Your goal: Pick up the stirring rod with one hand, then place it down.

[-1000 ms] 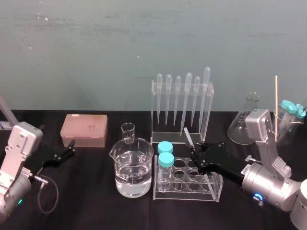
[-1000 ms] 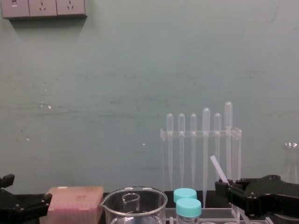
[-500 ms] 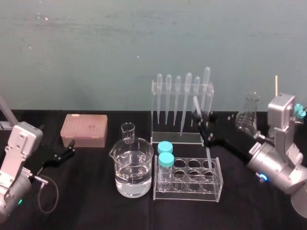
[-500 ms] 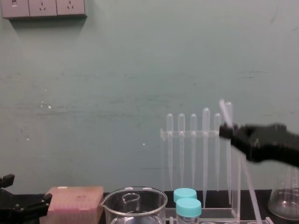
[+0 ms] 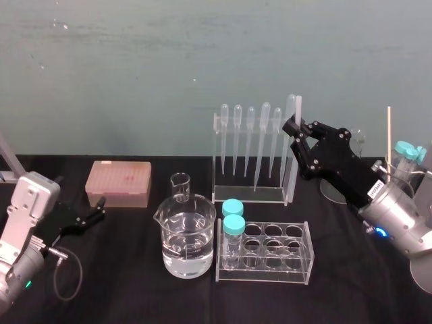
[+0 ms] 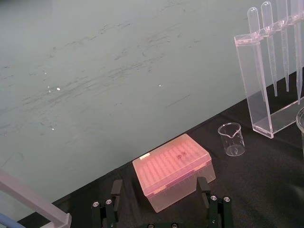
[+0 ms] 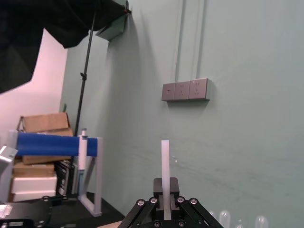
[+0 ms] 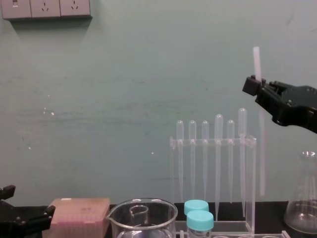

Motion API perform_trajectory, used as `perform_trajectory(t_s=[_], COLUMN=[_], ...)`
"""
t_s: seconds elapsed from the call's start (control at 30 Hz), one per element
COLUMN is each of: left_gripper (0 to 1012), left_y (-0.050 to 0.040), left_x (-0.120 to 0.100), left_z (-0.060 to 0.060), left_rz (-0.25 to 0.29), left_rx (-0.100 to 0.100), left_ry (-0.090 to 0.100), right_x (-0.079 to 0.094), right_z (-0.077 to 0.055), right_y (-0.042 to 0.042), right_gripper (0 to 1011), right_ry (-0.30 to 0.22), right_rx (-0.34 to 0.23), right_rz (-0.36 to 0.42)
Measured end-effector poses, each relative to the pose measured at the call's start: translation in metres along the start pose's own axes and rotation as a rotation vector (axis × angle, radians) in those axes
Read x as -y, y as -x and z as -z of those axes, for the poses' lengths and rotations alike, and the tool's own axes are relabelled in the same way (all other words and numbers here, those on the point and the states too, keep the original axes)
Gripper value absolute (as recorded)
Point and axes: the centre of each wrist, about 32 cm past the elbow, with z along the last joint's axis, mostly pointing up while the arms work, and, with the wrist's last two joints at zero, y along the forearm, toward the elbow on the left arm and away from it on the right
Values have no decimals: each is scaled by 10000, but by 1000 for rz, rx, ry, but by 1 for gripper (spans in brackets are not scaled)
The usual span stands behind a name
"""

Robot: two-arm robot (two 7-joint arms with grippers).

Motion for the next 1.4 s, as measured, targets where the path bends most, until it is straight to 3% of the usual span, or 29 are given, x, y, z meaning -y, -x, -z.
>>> perform_trajectory(t_s=[0.33, 1.4], left_gripper=[1000, 1000], left_y=[0, 0], left_x=[0, 0], left_z=[0, 0], left_rz=[0, 0], left_rx=[0, 0], left_ry=[0, 0], right_x=[182, 153], right_z=[120, 105], right_y=[31, 24], right_gripper=[69, 69], right_ry=[74, 59], right_rx=[-63, -57], right_rz=[1, 0])
